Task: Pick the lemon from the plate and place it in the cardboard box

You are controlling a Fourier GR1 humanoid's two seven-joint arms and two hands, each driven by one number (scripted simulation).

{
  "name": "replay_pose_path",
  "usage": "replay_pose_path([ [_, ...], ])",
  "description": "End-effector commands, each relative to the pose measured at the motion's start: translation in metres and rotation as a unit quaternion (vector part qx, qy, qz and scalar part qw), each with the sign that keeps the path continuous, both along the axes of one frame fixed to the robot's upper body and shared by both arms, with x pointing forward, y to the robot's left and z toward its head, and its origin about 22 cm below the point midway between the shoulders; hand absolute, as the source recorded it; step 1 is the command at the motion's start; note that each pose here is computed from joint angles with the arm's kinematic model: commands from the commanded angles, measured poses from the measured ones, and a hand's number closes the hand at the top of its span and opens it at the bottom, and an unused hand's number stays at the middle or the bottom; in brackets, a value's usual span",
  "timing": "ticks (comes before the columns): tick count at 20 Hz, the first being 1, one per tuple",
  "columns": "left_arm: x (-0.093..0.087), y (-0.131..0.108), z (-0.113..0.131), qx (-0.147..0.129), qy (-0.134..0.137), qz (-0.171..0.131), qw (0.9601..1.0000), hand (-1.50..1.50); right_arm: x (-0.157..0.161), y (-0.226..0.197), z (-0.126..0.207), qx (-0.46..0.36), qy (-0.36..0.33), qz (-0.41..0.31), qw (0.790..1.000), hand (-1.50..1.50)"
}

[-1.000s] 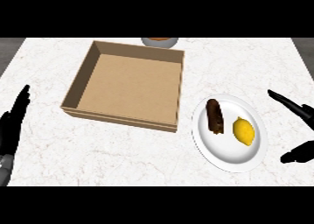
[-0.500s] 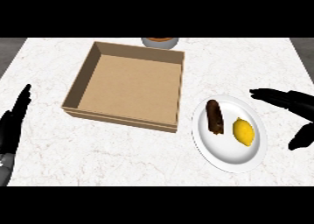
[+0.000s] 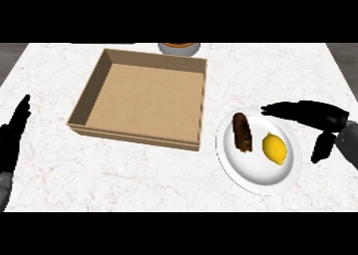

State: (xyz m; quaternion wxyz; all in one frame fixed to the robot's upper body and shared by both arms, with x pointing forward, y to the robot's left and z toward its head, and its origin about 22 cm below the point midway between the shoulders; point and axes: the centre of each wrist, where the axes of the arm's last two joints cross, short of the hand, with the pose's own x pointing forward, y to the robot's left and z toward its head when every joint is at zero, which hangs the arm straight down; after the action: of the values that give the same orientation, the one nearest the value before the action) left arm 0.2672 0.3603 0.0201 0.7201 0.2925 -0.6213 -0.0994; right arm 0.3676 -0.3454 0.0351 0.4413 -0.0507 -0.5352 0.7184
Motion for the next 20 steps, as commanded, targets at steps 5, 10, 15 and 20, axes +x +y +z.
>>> replay_pose_path([
  [5, 0.004, 0.009, -0.002, 0.000, 0.004, -0.006, 1.0000, 0.00, 0.005, 0.014, -0.004, -0.026, -0.008, 0.005, 1.000, -1.50],
  [10, -0.012, -0.008, -0.019, -0.007, -0.002, 0.005, 1.0000, 0.00, 0.008, 0.030, -0.023, -0.028, -0.002, 0.010, 1.000, -1.50],
  [15, 0.001, -0.009, -0.009, 0.001, -0.002, 0.014, 0.9999, 0.00, -0.006, 0.024, -0.002, -0.005, 0.013, 0.033, 0.999, -1.50],
  [20, -0.008, -0.003, -0.010, 0.000, 0.006, 0.006, 1.0000, 0.00, -0.003, 0.037, 0.000, 0.019, 0.010, 0.060, 0.998, -1.50],
])
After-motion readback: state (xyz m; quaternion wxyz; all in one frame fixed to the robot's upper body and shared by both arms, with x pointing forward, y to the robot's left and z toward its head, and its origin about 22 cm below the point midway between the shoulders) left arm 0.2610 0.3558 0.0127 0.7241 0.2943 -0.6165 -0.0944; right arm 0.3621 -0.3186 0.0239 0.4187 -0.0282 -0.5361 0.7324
